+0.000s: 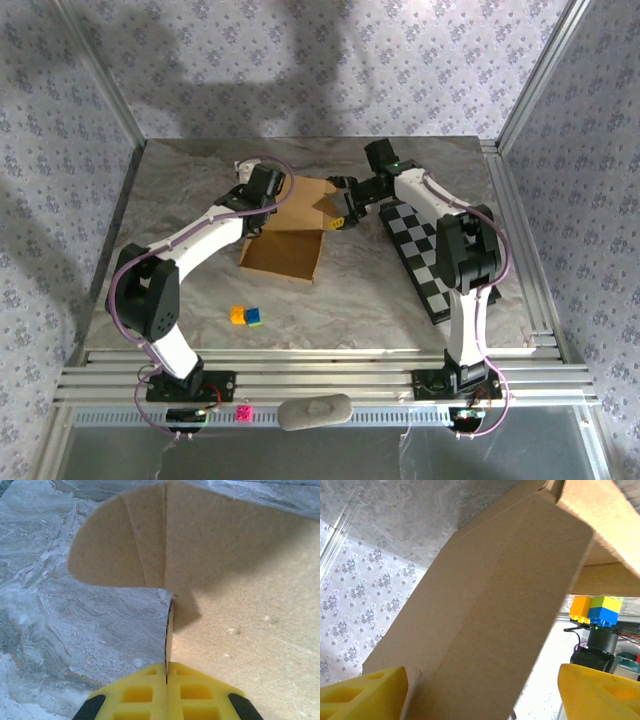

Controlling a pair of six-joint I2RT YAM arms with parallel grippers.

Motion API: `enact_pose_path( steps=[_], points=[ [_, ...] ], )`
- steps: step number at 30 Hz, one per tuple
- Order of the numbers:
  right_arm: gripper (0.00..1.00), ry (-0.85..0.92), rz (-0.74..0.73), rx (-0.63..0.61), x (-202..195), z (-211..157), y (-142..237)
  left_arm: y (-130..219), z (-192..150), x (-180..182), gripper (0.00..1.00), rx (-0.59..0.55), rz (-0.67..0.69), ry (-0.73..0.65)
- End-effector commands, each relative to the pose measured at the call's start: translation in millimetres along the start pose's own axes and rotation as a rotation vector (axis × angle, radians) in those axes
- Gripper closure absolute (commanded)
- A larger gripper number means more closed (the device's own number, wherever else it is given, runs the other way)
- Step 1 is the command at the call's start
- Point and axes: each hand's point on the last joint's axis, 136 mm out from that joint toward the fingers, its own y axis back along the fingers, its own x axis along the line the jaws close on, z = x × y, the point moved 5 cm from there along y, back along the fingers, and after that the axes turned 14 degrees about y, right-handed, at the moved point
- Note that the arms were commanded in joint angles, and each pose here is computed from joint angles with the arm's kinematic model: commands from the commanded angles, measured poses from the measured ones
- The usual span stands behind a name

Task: Fold the paper box

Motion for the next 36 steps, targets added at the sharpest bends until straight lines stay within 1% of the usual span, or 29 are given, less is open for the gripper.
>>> enact_pose_path(
  steps=[1, 4, 6, 10, 14, 18, 22, 24, 27, 30, 32, 33, 34, 36],
  points=[
    [0.2, 0.001, -0.007, 0.027, -3, -13, 7, 1, 10, -3, 1.0, -0.022, -0.017, 0.046],
    [0.21, -0.009, 0.011, 0.023, 2, -4, 4, -1, 9, -3, 1.0, -0.019, -0.015, 0.045],
    [0.21, 0.016, 0.029, 0.021, 9, 0, 9, 0, 10, -3, 1.0, -0.018, -0.014, 0.04],
    [0.21, 0.049, 0.027, 0.009, 4, 4, 36, 1, 12, 1, 1.0, -0.022, -0.009, 0.043],
    [0.21, 0.06, 0.076, -0.019, 5, 10, 58, 0, 12, 3, 1.0, -0.024, -0.007, 0.046],
    [0.24, 0.068, 0.066, -0.041, 5, 31, 53, -2, 12, 2, 1.0, -0.022, -0.005, 0.047],
    [0.33, 0.09, 0.058, -0.097, 15, 59, 52, -1, 13, 1, 1.0, -0.02, -0.004, 0.046],
    [0.34, 0.104, 0.055, -0.133, 22, 69, 56, -1, 13, 1, 1.0, -0.02, -0.004, 0.045],
    [0.34, 0.101, 0.064, -0.131, 30, 70, 51, 0, 13, 3, 1.0, -0.018, -0.001, 0.047],
    [0.34, 0.094, 0.049, -0.136, 31, 57, 41, -1, 13, 3, 1.0, -0.016, 0.001, 0.046],
    [0.36, 0.139, 0.072, -0.213, 35, 50, 47, -1, 13, 2, 1.0, -0.016, 0.002, 0.048],
    [0.4, 0.174, 0.063, -0.251, 36, 46, 53, -1, 13, 2, 1.0, -0.017, 0.001, 0.047],
    [0.46, 0.224, 0.044, -0.292, 35, 44, 62, -1, 14, 2, 1.0, -0.018, 0.001, 0.045],
    [0.48, 0.381, 0.01, -0.373, 39, 45, 81, -2, 14, 3, 1.0, -0.017, 0.003, 0.04]
  ],
)
